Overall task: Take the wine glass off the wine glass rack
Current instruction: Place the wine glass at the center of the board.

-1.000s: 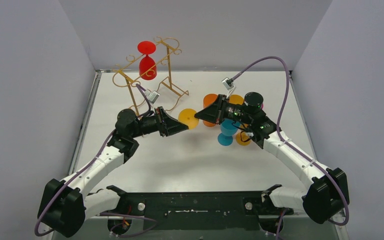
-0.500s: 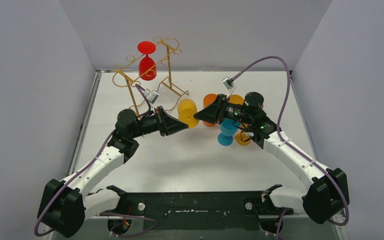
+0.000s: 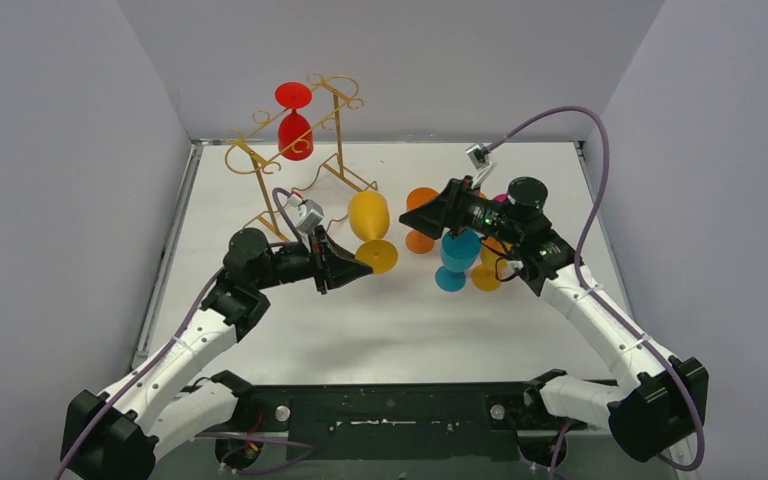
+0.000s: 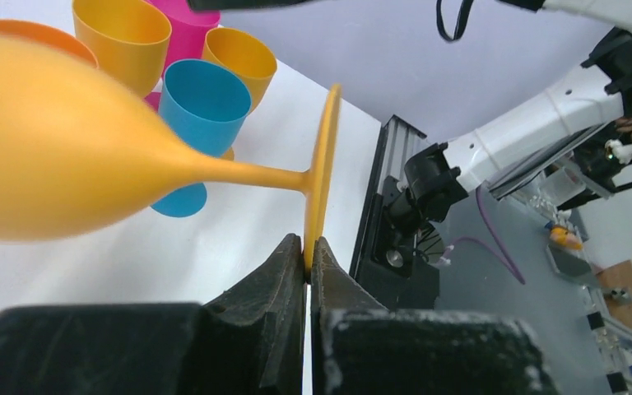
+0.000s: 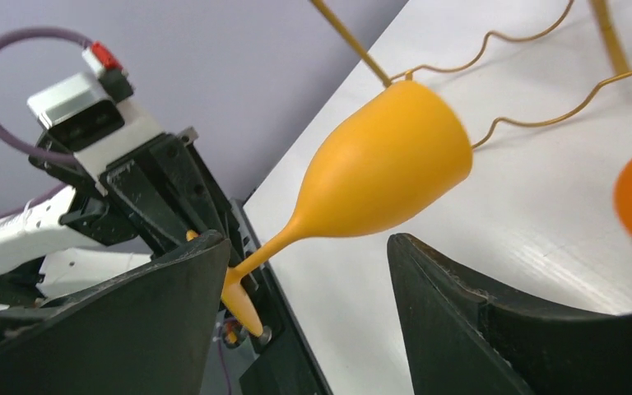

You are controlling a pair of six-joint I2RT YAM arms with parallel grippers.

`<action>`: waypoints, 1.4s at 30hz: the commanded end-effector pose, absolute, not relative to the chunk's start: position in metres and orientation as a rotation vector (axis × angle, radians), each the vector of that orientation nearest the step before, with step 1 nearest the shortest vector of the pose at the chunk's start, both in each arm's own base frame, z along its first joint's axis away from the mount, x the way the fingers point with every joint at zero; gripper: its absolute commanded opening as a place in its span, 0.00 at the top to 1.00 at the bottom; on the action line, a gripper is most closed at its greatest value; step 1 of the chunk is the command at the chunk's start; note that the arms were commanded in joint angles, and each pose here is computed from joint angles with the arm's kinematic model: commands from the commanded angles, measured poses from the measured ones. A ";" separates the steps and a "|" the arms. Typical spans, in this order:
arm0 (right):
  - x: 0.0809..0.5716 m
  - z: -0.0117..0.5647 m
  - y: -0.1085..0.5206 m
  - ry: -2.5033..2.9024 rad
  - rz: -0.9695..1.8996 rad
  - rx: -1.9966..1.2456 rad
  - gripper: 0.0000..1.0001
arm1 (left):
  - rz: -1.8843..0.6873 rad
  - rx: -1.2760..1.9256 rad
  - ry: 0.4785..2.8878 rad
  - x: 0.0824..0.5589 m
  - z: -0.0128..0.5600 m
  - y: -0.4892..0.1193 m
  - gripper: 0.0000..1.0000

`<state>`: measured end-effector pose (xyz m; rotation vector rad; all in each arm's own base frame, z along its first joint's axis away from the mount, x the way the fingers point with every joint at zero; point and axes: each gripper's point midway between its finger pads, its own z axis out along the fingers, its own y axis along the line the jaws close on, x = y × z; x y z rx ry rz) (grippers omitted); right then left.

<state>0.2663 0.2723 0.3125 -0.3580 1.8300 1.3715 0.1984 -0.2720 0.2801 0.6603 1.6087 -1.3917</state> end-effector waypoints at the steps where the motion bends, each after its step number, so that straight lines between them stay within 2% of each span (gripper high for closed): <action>1: 0.283 0.350 0.252 1.716 1.263 -0.319 0.25 | -1.346 0.795 1.504 0.186 0.284 -0.270 1.00; 9: 0.289 0.337 0.244 1.750 1.279 -0.338 0.21 | -1.342 0.914 1.396 0.169 0.283 -0.267 1.00; 16: 0.265 0.351 0.265 1.737 1.585 -0.603 0.19 | -1.434 1.110 1.300 0.134 0.282 -0.265 1.00; 23: 0.270 0.348 0.266 1.767 1.689 -0.634 0.20 | -1.487 1.203 1.248 0.118 0.285 -0.262 1.00; 27: 0.259 0.348 0.267 1.778 1.830 -0.645 0.26 | -1.461 1.220 1.193 0.117 0.293 -0.261 1.00; 39: 0.246 0.333 0.266 1.857 1.934 -0.653 0.45 | -1.460 1.263 1.153 0.118 0.301 -0.263 1.00; 42: 0.245 0.328 0.266 1.874 1.946 -0.651 0.53 | -1.461 1.269 1.146 0.117 0.302 -0.262 1.00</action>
